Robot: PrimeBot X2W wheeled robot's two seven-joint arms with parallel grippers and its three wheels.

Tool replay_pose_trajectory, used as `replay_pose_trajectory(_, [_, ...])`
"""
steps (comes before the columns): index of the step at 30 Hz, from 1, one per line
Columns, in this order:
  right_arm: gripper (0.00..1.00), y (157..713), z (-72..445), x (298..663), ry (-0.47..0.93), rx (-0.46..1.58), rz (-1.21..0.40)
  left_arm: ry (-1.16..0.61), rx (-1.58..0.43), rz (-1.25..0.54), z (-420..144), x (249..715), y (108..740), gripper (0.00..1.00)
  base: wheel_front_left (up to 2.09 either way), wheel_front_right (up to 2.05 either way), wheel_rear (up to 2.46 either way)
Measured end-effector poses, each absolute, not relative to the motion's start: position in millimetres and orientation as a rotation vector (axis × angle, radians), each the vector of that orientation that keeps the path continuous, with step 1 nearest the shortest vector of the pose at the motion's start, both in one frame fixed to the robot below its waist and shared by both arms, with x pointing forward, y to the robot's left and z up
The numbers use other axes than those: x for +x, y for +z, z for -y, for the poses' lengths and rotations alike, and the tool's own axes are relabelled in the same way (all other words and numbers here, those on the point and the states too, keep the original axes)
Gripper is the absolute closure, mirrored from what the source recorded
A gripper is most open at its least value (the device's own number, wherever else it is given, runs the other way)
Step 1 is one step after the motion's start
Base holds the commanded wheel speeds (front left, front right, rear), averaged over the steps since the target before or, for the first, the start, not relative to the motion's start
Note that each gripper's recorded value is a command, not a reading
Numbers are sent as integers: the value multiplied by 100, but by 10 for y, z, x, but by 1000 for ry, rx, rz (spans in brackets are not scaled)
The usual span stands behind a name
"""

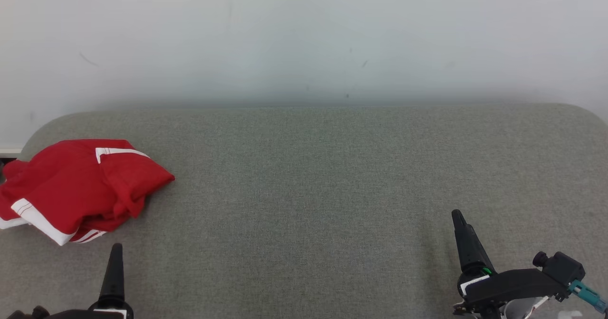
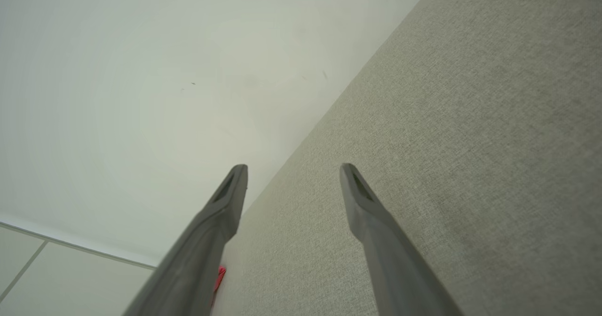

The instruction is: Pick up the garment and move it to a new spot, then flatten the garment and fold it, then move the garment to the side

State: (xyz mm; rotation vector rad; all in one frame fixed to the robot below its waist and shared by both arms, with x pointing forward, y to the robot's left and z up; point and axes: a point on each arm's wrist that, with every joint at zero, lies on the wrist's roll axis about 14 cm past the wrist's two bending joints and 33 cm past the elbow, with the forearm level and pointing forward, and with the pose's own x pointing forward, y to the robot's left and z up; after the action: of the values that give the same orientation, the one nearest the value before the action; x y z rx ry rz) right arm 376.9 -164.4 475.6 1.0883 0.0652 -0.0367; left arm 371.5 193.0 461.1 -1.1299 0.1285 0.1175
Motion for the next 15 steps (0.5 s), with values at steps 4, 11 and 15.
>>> replay_pose_trajectory(4, [0, 4758, 1631, 3778, -22, 994, -68, 92, -1040, -132, -1888, 3748, 4648, 0, 0, 0, 0])
replay_pose_trajectory(11, [0, 4826, 1620, 3822, 12, 842, -57, 60, -872, -152, -1818, 3783, 4662, 0, 0, 0, 0])
replay_pose_trajectory(15, [0, 4851, 1598, 3833, 36, 754, -63, 41, -780, -154, -1786, 3811, 4694, 0, 0, 0, 0])
